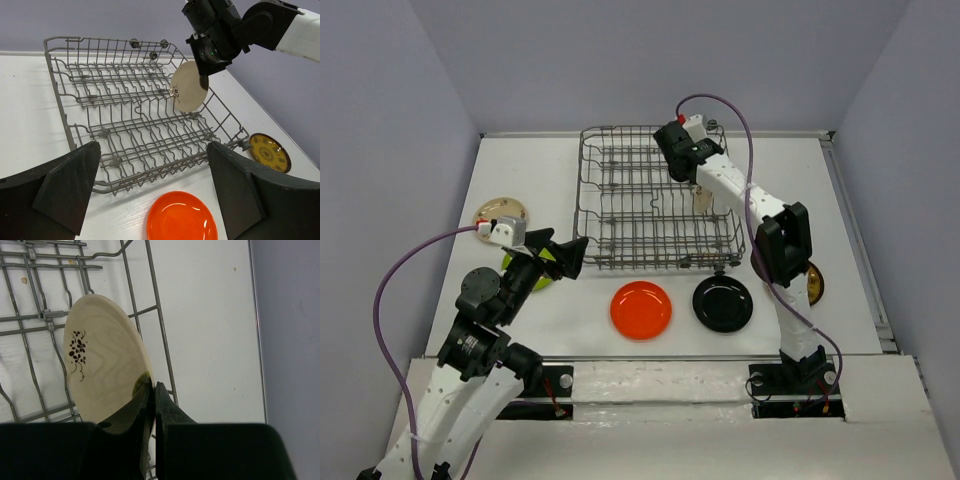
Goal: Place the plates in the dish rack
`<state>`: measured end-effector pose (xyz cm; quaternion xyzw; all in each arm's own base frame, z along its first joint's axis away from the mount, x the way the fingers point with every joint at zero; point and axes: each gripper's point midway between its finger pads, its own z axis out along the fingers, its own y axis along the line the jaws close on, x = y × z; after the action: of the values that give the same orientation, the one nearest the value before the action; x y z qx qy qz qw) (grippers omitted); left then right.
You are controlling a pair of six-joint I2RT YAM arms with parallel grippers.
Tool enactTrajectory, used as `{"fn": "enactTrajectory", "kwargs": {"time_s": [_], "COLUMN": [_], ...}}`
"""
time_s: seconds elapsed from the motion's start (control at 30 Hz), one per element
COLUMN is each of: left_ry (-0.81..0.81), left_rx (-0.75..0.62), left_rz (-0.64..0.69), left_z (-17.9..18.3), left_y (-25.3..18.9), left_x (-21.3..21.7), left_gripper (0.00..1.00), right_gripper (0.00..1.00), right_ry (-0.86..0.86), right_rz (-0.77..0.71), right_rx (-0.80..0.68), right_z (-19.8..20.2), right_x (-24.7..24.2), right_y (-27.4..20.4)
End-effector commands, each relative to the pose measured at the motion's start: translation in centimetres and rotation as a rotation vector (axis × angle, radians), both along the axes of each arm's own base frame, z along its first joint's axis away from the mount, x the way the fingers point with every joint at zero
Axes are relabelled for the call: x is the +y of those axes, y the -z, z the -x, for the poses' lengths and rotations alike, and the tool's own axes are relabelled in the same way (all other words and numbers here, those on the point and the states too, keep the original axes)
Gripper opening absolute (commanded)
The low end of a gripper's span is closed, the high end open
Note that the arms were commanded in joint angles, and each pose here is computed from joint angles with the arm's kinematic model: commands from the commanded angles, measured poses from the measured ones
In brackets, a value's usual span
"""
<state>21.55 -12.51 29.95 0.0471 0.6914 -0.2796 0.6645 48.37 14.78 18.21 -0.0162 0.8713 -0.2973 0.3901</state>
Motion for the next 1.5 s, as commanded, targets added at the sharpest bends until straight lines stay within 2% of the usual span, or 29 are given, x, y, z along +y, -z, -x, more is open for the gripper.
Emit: {"fn": "enactTrajectory", "kwargs": {"time_s": [0.0,0.27,0.47,0.53,0.67,0.7,0.8,0.83,0.87,0.9,0.93,0.97,1.0,1.03,1.07,1.1,1.2,1.23,1.27,1.47], "left_ry": [0.000,-0.001,-0.001,-0.003,-0.003,-0.001,0.002,0.002,0.005,0.008,0.013,0.015,0.013,0.012,0.015,0.016,0.021,0.024,0.025,0.019], "left_rx": [-0.074,-0.071,-0.066,-0.062,-0.051,-0.048,-0.044,-0.043,-0.045,-0.051,-0.058,-0.063,-0.067,-0.070,-0.074,-0.079,-0.090,-0.094,-0.095,-0.119], "left_rz": [0.040,0.039,0.038,0.036,0.034,0.034,0.031,0.034,0.035,0.038,0.041,0.044,0.046,0.047,0.049,0.052,0.056,0.058,0.059,0.073], "left_z": [0.4,0.4,0.3,0.2,0.0,0.0,-0.1,-0.1,0.0,0.1,0.3,0.4,0.5,0.5,0.6,0.7,1.0,1.1,1.2,1.7], "left_y": [-3.2,-3.1,-3.0,-2.9,-2.6,-2.5,-2.5,-2.5,-2.5,-2.7,-2.8,-3.0,-3.1,-3.2,-3.2,-3.4,-3.6,-3.8,-3.8,-4.4], "left_x": [0.2,0.2,0.1,0.1,0.0,-0.1,-0.1,-0.1,-0.2,-0.1,-0.1,-0.1,-0.1,0.0,0.0,0.0,0.0,0.0,0.0,0.4], "left_gripper": [0.99,0.99,0.99,0.99,0.99,0.99,0.99,0.99,0.99,0.99,0.99,0.99,0.99,0.99,0.99,0.99,0.99,0.99,0.99,0.99], "right_gripper": [0.07,0.08,0.44,0.52,0.63,0.63,0.64,0.63,0.62,0.59,0.57,0.54,0.53,0.52,0.50,0.49,0.48,0.48,0.49,0.54], "right_ry": [-0.008,-0.030,-0.017,-0.034,-0.095,-0.114,-0.144,-0.128,-0.110,-0.038,-0.003,0.029,0.080,0.187,0.216,0.317,0.465,0.539,0.633,0.884], "right_rz": [0.045,0.071,0.021,-0.026,-0.188,-0.245,-0.350,-0.412,-0.461,-0.513,-0.593,-0.731,-0.798,-0.849,-0.911,-0.946,-0.985,-0.964,-0.946,-0.927], "right_rx": [-0.032,-0.001,-0.058,-0.072,-0.132,-0.182,-0.230,-0.303,-0.351,-0.316,-0.371,-0.352,-0.369,-0.452,-0.519,-0.504,-0.603,-0.570,-0.597,-0.524], "right_z": [-0.1,-0.2,-0.2,-0.1,0.7,1.5,3.2,4.4,4.6,5.3,5.2,7.8,8.6,8.7,10.7,12.6,16.2,17.9,19.2,24.1], "right_x": [0.6,2.4,2.5,2.9,4.1,3.9,3.9,2.2,1.2,-1.7,-3.5,-4.8,-6.7,-11.2,-13.0,-14.7,-19.6,-20.7,-23.2,-27.1], "right_y": [-1.5,1.0,-1.1,-2.1,-5.0,-7.7,-8.2,-11.1,-11.8,-8.5,-8.7,-6.3,-5.1,-4.7,-5.5,-1.6,-0.1,2.6,3.4,8.8]}}
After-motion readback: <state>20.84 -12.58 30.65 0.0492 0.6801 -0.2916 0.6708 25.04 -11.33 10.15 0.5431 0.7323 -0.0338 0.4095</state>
